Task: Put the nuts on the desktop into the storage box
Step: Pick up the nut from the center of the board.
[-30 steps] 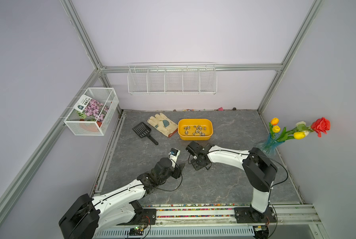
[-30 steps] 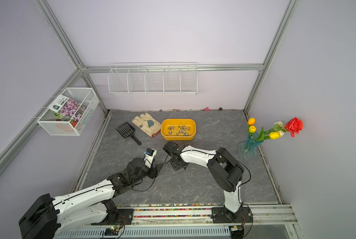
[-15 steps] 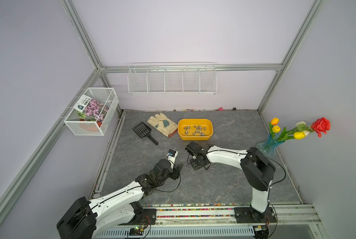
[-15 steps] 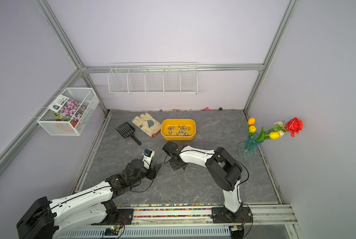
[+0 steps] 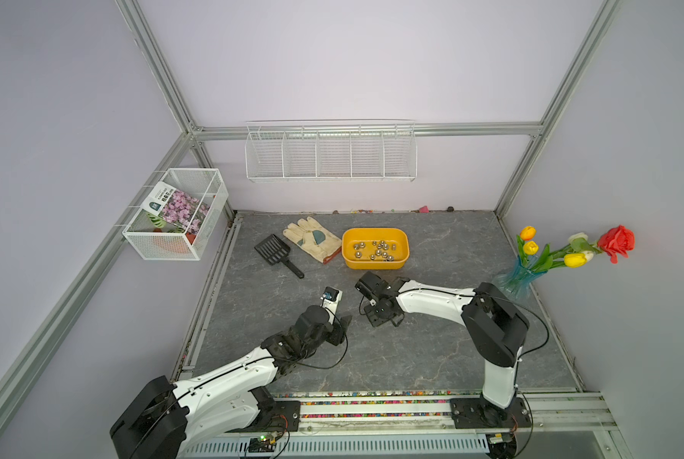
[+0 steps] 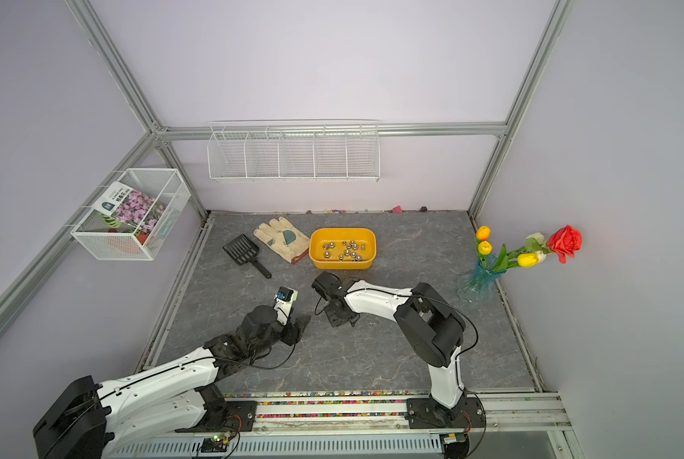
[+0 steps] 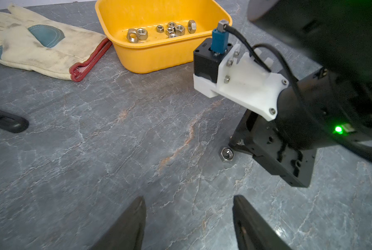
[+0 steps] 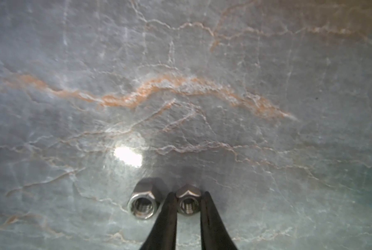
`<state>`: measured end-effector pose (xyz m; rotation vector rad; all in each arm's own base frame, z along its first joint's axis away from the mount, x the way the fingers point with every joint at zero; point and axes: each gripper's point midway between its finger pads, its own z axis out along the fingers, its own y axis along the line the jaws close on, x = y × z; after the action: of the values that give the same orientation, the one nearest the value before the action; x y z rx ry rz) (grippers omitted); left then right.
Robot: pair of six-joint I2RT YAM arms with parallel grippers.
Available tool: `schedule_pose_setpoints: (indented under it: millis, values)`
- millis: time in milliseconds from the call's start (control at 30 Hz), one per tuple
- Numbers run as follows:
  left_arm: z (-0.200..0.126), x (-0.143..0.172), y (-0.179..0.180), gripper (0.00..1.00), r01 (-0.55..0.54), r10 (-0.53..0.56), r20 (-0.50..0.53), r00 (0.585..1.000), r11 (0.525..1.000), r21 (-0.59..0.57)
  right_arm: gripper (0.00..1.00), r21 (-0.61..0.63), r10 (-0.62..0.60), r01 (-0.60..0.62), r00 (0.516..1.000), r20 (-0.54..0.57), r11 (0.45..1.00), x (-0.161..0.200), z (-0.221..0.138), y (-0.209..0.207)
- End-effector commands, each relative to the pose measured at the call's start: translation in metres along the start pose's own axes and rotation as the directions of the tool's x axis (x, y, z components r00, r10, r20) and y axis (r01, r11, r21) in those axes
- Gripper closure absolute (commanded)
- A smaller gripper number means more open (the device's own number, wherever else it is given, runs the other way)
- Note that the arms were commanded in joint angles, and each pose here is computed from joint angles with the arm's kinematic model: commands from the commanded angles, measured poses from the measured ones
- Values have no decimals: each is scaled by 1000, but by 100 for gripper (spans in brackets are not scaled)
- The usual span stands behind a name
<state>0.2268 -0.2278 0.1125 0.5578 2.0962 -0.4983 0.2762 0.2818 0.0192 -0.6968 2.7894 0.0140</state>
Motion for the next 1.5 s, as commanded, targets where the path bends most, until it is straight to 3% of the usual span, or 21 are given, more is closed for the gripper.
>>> schedule_pose_setpoints:
  millis: [0,467,833,1067,1467]
  values:
    - [1,-6,-5,34,-3,3,10,1000,1000,15,82,40,-3,6,997,-74,999,21,19,-6]
    - [10,-34,-13,33,-52,50,67,996,998,20,83,50,34,-36,999,27,998,-20,-15,-35]
    - [35,-73,-19,33,-118,118,121,986,993,-4,83,76,75,-88,985,157,993,-84,-61,-75]
    - [55,-97,-11,33,-108,102,164,981,994,24,83,52,103,-118,970,219,992,-130,-74,-94]
    - [88,-125,8,34,-128,121,193,974,992,22,83,25,143,-151,969,201,988,-195,-42,-128]
